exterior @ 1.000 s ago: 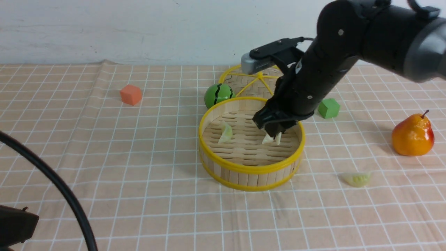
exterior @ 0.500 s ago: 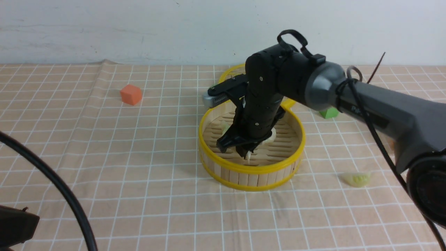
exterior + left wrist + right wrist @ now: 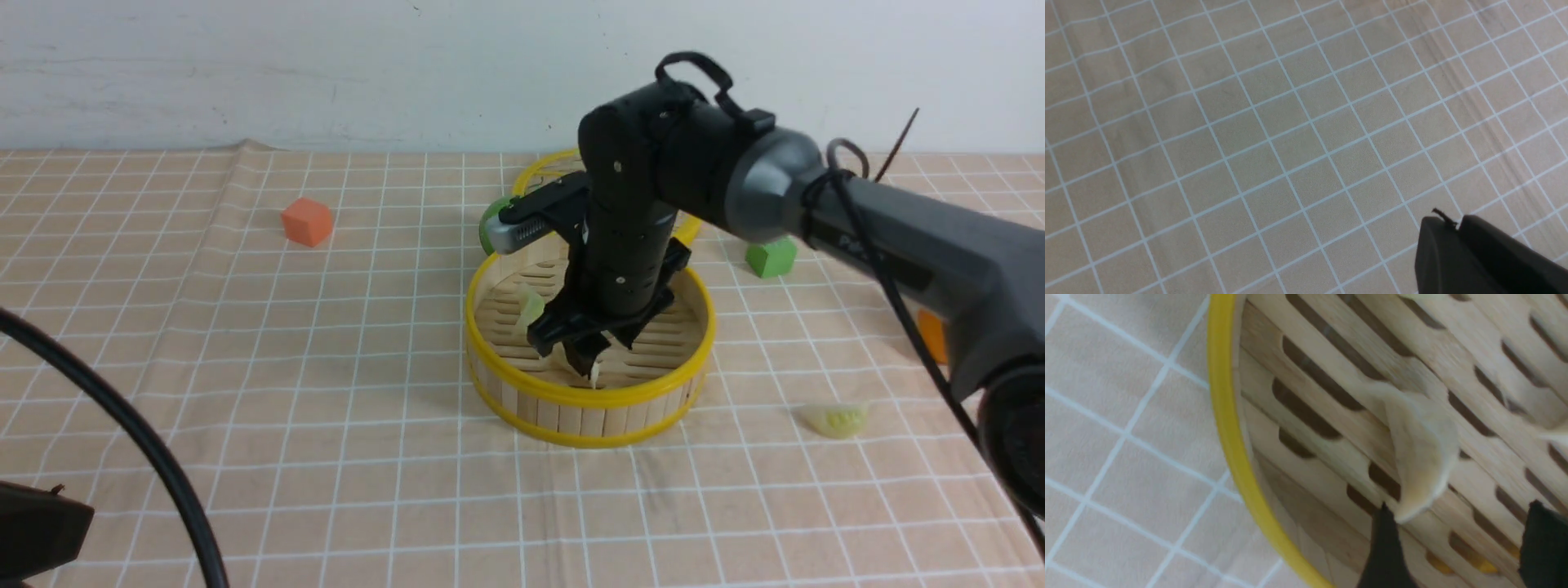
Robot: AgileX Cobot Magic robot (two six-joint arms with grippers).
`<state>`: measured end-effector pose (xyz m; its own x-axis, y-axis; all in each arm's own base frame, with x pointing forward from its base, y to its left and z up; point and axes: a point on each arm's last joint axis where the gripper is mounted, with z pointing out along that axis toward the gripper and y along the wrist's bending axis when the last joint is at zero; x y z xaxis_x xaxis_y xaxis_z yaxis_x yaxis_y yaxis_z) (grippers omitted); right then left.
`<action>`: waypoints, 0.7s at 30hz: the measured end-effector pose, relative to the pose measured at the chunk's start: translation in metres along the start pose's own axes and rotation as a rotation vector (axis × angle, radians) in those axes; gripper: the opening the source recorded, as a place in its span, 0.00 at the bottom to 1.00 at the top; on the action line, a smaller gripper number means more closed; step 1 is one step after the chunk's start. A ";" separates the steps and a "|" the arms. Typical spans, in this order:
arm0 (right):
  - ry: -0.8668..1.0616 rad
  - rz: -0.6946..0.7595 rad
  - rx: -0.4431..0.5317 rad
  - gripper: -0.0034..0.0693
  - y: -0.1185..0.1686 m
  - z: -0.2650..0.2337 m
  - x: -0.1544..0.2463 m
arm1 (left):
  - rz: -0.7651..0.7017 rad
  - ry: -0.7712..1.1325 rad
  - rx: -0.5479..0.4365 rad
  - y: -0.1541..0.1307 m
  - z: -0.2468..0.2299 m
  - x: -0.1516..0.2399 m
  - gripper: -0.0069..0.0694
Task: Put the dumplings into the steamer on the table with the brown tablecloth.
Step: 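Place the dumpling in the bamboo steamer basket with the right gripper, then reach for and grasp a dumpling lying on the table beside the steamer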
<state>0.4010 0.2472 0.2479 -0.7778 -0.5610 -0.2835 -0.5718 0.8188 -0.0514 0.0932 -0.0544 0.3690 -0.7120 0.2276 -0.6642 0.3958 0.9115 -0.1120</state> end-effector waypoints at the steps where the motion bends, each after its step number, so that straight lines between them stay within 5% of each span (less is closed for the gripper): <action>1: -0.010 -0.019 0.004 0.70 -0.001 -0.010 0.001 | 0.000 0.000 0.000 0.000 0.000 0.000 0.16; 8: -0.118 -0.085 0.041 0.74 -0.028 -0.081 0.015 | 0.000 0.001 0.000 0.000 0.000 0.000 0.17; 11: -0.102 -0.019 0.045 0.74 -0.063 -0.092 0.037 | 0.000 0.000 0.001 0.000 0.000 0.000 0.17; 16: 0.026 0.086 -0.027 0.72 -0.111 -0.068 0.085 | -0.003 0.000 0.006 -0.001 0.000 0.000 0.18; 21: 0.138 0.010 -0.118 0.71 -0.123 -0.032 0.123 | -0.003 -0.006 0.007 -0.001 0.000 0.000 0.19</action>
<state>0.3670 0.0739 0.2501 -0.8076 -0.5706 -0.1489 -0.5838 0.8092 0.0659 0.0932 -0.0550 0.3694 -0.7097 0.2232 -0.6682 0.3978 0.9098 -0.1186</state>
